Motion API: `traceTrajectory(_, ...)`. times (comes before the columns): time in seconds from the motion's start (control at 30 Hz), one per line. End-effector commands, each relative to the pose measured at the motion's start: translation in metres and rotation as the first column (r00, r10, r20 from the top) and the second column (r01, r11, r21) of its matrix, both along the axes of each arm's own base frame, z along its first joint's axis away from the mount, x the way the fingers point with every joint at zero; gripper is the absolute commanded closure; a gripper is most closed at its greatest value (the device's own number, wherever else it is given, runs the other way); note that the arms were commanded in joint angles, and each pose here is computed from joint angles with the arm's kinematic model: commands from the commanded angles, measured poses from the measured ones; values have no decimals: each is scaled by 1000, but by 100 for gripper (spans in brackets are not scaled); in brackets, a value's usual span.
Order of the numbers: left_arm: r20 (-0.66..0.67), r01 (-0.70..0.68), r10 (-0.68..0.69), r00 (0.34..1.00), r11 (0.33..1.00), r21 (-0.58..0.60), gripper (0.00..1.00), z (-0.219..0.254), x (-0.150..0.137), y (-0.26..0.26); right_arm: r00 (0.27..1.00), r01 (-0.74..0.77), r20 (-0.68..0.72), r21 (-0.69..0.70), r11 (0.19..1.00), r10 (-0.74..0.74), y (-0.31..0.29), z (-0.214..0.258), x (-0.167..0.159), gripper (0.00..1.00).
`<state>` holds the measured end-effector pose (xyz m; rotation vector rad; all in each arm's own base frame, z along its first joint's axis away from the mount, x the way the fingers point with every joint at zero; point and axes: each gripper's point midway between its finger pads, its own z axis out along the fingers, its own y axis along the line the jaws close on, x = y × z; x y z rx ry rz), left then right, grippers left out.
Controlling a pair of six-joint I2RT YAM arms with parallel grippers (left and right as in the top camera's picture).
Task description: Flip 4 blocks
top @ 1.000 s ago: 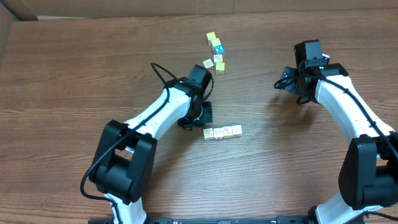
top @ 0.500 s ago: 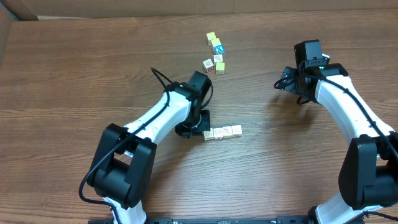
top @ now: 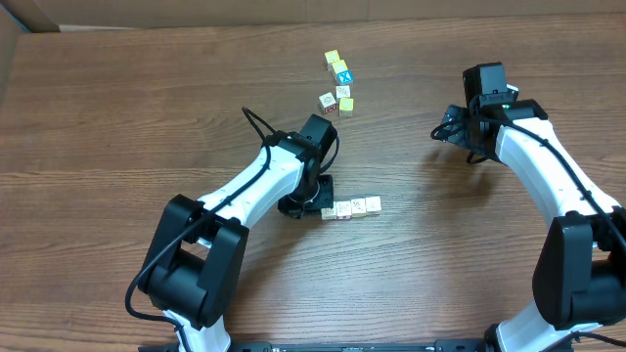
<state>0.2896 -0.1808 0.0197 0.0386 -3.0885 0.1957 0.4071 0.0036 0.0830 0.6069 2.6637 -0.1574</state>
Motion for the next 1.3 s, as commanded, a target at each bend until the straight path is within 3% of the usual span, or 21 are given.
traceTrajectory(0.0,64,-37,37,997,999,-11,96,22,13,10,1000,-2,28,-13,1000,2,-1,9,6,0)
traceTrajectory(0.23,162,-98,109,981,992,-75,96,56,33,25,1000,-2,28,-13,1000,2,-1,9,6,0)
traceTrajectory(0.6,156,-123,128,979,992,-42,95,54,33,39,1000,-2,28,-13,1000,2,-1,9,6,0)
traceTrajectory(0.7,170,-123,130,977,991,-47,89,55,36,39,1000,-2,29,-13,1000,2,-1,9,6,0)
traceTrajectory(0.87,212,-117,133,968,989,-87,96,58,48,31,1000,-2,28,-13,1000,2,-1,9,6,0)
traceTrajectory(1.27,210,-111,132,969,988,-110,92,59,48,27,1000,-2,28,-13,1000,2,-1,9,6,0)
